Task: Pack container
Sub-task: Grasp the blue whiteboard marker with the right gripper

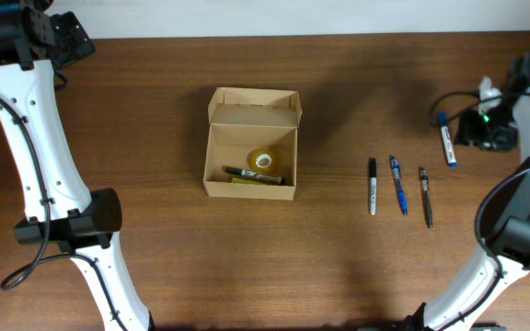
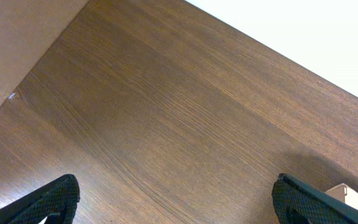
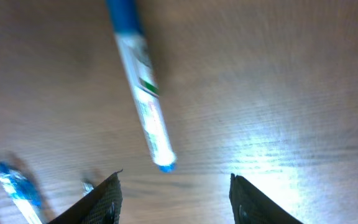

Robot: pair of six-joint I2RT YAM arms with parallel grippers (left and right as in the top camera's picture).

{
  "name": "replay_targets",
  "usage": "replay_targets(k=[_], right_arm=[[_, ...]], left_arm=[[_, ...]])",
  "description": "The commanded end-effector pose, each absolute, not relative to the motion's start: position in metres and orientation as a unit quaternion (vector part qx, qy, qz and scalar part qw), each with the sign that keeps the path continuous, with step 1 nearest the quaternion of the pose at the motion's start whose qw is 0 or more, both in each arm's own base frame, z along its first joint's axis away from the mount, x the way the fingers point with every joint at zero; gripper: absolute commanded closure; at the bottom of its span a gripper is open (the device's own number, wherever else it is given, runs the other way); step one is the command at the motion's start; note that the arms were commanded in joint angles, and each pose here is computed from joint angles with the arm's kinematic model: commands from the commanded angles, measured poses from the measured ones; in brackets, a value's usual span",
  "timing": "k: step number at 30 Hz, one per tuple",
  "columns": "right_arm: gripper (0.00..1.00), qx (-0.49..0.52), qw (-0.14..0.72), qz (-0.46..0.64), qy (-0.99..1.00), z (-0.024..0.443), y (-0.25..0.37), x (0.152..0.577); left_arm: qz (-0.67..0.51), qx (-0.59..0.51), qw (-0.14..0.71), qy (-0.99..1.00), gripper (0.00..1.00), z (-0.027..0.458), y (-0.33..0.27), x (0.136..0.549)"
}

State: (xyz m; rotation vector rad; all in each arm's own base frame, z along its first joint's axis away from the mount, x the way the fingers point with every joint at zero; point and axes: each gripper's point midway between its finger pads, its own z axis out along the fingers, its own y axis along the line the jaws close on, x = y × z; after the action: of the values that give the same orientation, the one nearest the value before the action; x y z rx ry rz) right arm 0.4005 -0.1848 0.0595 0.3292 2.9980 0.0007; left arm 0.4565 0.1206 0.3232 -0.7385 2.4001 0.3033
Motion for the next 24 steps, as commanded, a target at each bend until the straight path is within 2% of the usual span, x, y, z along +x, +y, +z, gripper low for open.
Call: replay_targets(k=[1, 7, 15, 24], right_arm=[[0.44, 0.11, 0.061, 0.023, 0.992, 0.048, -0.187, 0.391], [0.44, 0.083, 0.069, 0.071, 0.992, 0.043, -0.168, 0.393], [0.44, 0.053, 0.066, 0.074, 0.994, 0.043, -0.146, 0.401], [0.44, 0.018, 0.07, -0.007, 0.997, 0.035, -0.148, 0.42]], left_arm=[[0.118, -0.277, 0.318, 0.899, 0.0, 0.339, 0.123, 0.449], [0.118, -0.277, 0.318, 0.899, 0.0, 0.339, 0.123, 0.449], [0.118, -0.277, 0.318, 0.899, 0.0, 0.339, 0.123, 0.449], [0.118, -0.277, 0.318, 0.899, 0.0, 0.339, 0.123, 0.449]])
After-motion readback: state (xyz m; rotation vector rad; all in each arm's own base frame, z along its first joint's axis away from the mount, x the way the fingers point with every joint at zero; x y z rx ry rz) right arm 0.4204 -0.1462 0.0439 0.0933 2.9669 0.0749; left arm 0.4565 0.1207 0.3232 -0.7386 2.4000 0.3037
